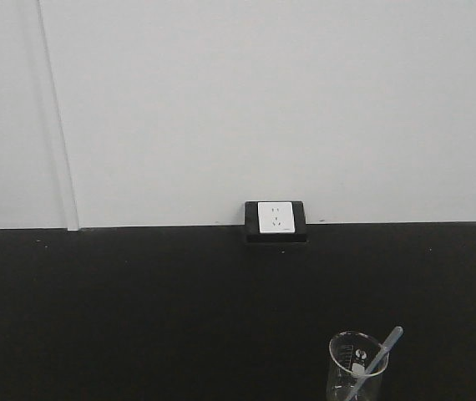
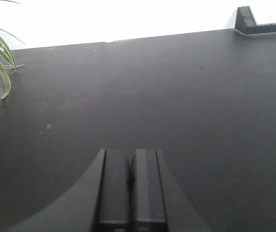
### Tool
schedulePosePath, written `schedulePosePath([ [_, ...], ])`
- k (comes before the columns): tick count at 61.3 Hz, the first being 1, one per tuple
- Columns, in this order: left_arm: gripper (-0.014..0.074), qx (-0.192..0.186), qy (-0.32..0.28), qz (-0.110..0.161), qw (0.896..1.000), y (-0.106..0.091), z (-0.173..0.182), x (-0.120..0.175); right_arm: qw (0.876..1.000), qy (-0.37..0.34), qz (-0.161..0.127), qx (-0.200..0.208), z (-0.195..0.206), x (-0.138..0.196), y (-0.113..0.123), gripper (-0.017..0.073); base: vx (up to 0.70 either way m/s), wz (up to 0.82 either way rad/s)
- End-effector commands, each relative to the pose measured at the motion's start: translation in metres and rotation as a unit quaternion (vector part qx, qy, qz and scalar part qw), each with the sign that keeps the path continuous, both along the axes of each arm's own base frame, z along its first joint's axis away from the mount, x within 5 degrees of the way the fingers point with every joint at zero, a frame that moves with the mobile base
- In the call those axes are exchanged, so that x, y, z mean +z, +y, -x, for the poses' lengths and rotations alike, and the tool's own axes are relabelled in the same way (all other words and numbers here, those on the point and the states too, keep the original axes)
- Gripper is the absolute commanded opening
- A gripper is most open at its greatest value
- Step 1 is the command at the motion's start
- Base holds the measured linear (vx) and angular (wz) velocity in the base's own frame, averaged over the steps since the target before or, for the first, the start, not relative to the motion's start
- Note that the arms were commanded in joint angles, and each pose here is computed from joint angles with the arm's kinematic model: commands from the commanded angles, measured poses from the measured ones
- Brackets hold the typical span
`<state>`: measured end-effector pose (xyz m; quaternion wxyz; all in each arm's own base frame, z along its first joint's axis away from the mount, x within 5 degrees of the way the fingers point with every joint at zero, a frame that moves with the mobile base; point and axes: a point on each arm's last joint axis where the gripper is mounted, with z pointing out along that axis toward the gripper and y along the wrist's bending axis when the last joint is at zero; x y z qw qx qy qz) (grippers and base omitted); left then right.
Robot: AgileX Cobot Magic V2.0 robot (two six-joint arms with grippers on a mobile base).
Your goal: Grab transparent chemical and place on left bench
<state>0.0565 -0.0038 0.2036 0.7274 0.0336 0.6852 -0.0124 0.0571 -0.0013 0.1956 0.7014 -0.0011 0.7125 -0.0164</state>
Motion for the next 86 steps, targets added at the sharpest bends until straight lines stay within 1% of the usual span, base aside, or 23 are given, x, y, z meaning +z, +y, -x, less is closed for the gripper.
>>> schedulePosePath([
  [1, -0.0003, 0.0, -0.04, 0.007, 0.999, 0.0, 0.001, 0.003, 0.995, -0.104, 0.005, 0.001, 0.002, 0.017, 0.0, -0.0007, 0.0, 0.0],
  [6, -0.0003, 0.0, -0.04, 0.007, 0.999, 0.0, 0.001, 0.003, 0.988, -0.152, 0.009, 0.002, 0.005, 0.03, 0.001, -0.0007, 0.0, 0.0],
  [12, -0.0003, 0.0, -0.04, 0.007, 0.999, 0.0, 0.001, 0.003, 0.986, -0.165, 0.031, 0.003, 0.006, 0.048, 0.002, -0.0007, 0.0, 0.0],
  [19, -0.0003, 0.0, -0.04, 0.007, 0.999, 0.0, 0.001, 0.003, 0.987, -0.145, 0.069, 0.004, -0.003, 0.075, 0.002, -0.0007, 0.0, 0.0],
  [26, -0.0003, 0.0, -0.04, 0.007, 0.999, 0.0, 0.001, 0.003, 0.988, -0.124, 0.094, 0.008, -0.021, 0.102, 0.003, -0.0001, 0.0, 0.0],
  [29, -0.0003, 0.0, -0.04, 0.007, 0.999, 0.0, 0.001, 0.003, 0.989, -0.112, 0.098, 0.009, -0.031, 0.113, 0.003, 0.0004, 0.0, 0.0],
  [33, -0.0003, 0.0, -0.04, 0.007, 0.999, 0.0, 0.001, 0.003, 0.991, -0.088, 0.097, 0.011, -0.046, 0.118, 0.002, 0.0014, 0.0, 0.0],
  [40, -0.0003, 0.0, -0.04, 0.007, 0.999, 0.0, 0.001, 0.003, 0.995, -0.039, 0.095, 0.016, -0.072, 0.117, 0.002, 0.0046, 0.0, 0.0],
  [44, -0.0003, 0.0, -0.04, 0.007, 0.999, 0.0, 0.001, 0.003, 0.996, -0.002, 0.092, 0.019, -0.089, 0.109, 0.001, 0.0082, 0.0, 0.0],
  [48, -0.0003, 0.0, -0.04, 0.007, 0.999, 0.0, 0.001, 0.003, 0.995, 0.017, 0.09, 0.023, -0.101, 0.102, 0.001, 0.0122, 0.0, 0.0],
  [54, -0.0003, 0.0, -0.04, 0.007, 0.999, 0.0, 0.001, 0.003, 0.995, 0.024, 0.087, 0.033, -0.12, 0.093, 0.003, 0.0216, 0.0, 0.0],
  [61, -0.0003, 0.0, -0.04, 0.007, 0.999, 0.0, 0.001, 0.003, 0.995, 0.021, 0.082, 0.046, -0.139, 0.081, 0.005, 0.0355, 0.0, 0.0],
  [63, -0.0003, 0.0, -0.04, 0.007, 0.999, 0.0, 0.001, 0.003, 0.995, 0.015, 0.08, 0.05, -0.146, 0.078, 0.005, 0.0407, 0.0, 0.0],
  [65, -0.0003, 0.0, -0.04, 0.007, 0.999, 0.0, 0.001, 0.003, 0.996, 0.006, 0.069, 0.055, -0.152, 0.075, 0.007, 0.0442, 0.0, 0.0],
  [70, -0.0003, 0.0, -0.04, 0.007, 0.999, 0.0, 0.001, 0.003, 0.997, -0.014, 0.043, 0.066, -0.165, 0.067, 0.009, 0.0489, 0.0, 0.0],
  [74, -0.0003, 0.0, -0.04, 0.007, 0.999, 0.0, 0.001, 0.003, 0.997, -0.019, 0.008, 0.072, -0.176, 0.057, 0.009, 0.0503, 0.0, 0.0],
  [79, -0.0003, 0.0, -0.04, 0.007, 0.999, 0.0, 0.001, 0.003, 0.996, -0.004, -0.037, 0.079, -0.188, 0.04, 0.011, 0.0503, 0.0, 0.0],
  [86, -0.0003, 0.0, -0.04, 0.007, 0.999, 0.0, 0.001, 0.003, 0.992, 0.013, -0.071, 0.103, -0.2, 0.018, 0.015, 0.0503, 0.0, 0.0],
])
